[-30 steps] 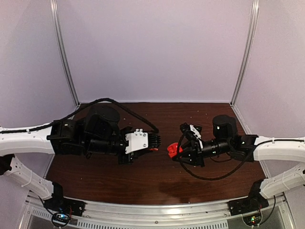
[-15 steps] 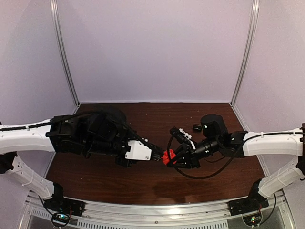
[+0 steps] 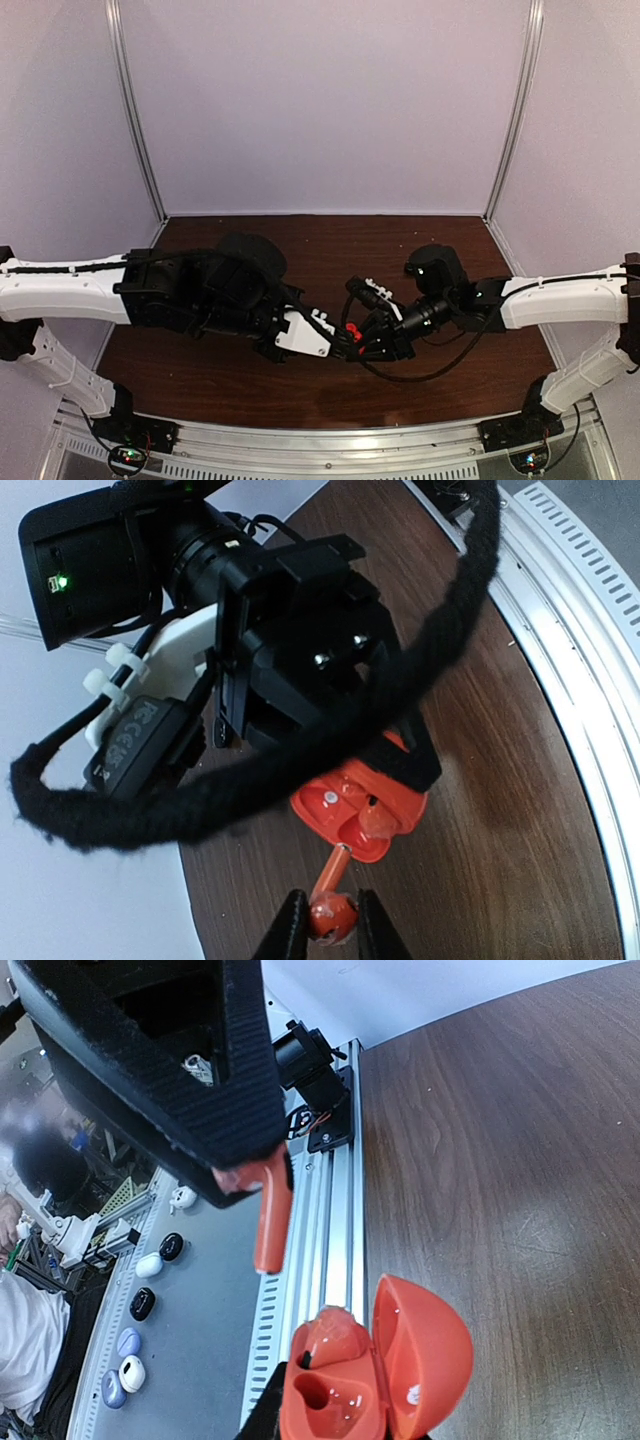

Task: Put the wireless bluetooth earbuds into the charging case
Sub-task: Insert the right earbud into the right side groove of the charging case.

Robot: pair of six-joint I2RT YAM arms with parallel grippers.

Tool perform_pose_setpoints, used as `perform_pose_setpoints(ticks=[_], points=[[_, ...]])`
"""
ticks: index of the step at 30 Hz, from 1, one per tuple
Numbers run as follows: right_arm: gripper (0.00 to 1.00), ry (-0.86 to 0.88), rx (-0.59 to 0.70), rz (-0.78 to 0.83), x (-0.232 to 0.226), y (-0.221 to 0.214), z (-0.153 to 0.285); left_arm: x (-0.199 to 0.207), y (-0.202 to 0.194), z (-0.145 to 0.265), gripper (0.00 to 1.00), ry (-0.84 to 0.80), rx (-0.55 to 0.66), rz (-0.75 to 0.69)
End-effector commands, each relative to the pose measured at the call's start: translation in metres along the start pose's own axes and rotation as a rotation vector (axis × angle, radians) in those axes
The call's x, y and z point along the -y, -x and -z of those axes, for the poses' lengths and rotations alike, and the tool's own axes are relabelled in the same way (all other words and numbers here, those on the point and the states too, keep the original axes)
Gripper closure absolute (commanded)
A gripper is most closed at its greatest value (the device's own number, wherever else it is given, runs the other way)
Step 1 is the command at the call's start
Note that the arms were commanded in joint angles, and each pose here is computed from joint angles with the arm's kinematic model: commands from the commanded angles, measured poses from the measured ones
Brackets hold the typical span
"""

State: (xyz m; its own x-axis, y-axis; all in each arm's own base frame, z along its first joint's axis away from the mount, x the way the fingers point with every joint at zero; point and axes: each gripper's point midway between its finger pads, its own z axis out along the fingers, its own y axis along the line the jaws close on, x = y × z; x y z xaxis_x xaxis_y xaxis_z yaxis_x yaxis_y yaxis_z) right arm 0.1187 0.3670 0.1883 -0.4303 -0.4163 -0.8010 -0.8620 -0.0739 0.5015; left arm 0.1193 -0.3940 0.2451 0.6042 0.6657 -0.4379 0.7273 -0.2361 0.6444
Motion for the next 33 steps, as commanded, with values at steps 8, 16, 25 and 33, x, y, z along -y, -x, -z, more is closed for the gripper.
perform_pose_setpoints(ticks=[8, 16, 25, 33], points=[[1.00, 0.030, 0.015, 0.046, -0.010, 0.018, -0.007, -0.008, 0.023, -0.006, 0.82, 0.023, 0.055, -0.035], [1.00, 0.025, -0.007, 0.056, -0.012, 0.014, -0.012, -0.003, 0.028, -0.011, 0.82, 0.006, 0.061, -0.042], [1.00, 0.018, -0.017, 0.073, -0.014, 0.014, -0.013, 0.002, 0.026, -0.015, 0.82, -0.005, 0.053, -0.050], [1.00, 0.002, -0.017, 0.077, -0.012, 0.014, -0.012, 0.007, 0.024, -0.013, 0.82, -0.027, 0.051, -0.060]])
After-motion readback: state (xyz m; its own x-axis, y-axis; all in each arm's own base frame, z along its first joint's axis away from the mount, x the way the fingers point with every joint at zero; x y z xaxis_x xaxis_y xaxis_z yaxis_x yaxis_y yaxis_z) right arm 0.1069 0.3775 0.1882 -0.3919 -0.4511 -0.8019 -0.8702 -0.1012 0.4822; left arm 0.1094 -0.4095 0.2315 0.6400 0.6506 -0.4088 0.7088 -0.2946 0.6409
